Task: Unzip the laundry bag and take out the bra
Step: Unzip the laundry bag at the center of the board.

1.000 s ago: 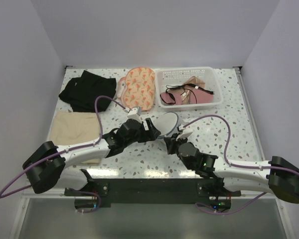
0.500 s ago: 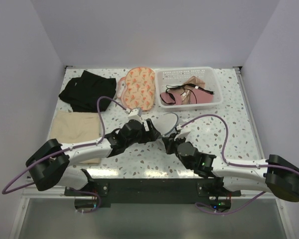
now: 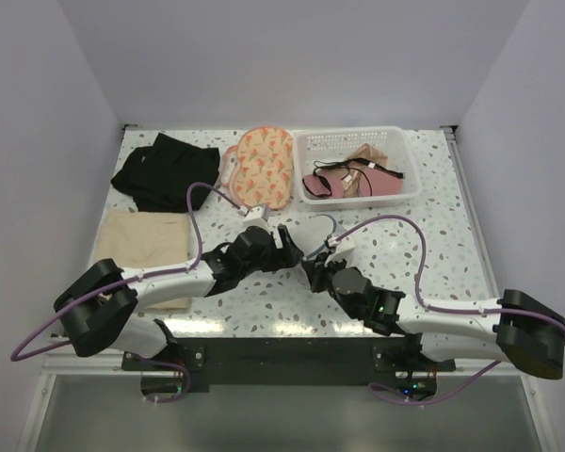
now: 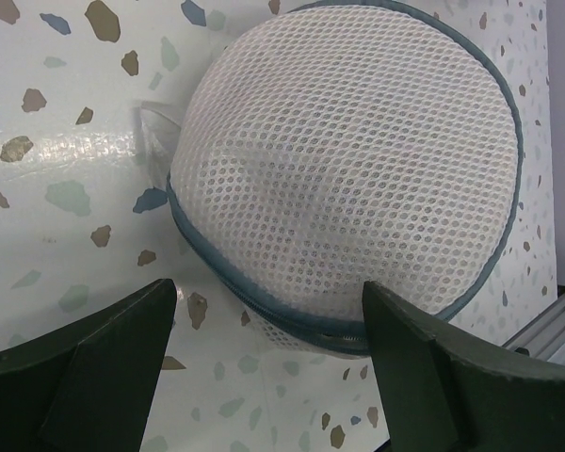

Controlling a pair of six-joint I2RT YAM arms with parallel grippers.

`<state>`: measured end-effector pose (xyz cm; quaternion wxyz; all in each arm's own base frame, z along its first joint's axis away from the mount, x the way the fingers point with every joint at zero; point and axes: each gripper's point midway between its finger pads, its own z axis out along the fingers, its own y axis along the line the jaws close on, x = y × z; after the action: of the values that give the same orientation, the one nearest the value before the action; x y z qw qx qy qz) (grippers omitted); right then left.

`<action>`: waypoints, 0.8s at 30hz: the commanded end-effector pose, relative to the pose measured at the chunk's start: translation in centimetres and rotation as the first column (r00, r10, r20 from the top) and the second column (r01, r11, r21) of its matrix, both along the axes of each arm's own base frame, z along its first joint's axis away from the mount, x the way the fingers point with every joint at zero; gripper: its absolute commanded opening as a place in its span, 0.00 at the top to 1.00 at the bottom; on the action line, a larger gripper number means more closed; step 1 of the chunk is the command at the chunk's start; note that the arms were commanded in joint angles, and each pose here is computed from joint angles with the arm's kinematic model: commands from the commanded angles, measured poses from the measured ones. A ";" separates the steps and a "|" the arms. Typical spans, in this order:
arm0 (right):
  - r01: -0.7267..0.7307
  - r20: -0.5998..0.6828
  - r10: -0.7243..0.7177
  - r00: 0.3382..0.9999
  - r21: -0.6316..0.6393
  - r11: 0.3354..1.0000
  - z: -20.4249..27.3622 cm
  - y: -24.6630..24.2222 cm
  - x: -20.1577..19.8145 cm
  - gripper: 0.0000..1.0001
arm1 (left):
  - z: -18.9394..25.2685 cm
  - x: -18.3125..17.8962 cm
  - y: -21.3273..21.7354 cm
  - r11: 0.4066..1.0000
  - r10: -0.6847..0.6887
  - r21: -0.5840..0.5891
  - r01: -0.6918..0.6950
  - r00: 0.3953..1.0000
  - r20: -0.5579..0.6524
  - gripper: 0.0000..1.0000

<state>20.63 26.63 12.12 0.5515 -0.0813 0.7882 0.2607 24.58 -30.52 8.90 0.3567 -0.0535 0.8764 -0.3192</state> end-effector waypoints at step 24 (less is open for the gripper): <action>-0.098 0.034 0.095 0.995 0.107 0.989 3.1 3.3 -0.3 1.00 | 2.4 3.3 -1.8 0.999 0.053 -0.007 -0.053 0.992 0.113 0.76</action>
<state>20.07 28.88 12.39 0.5352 -0.1075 0.7846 0.2940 26.48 -31.21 9.03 0.3844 -0.0554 0.8715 -0.2995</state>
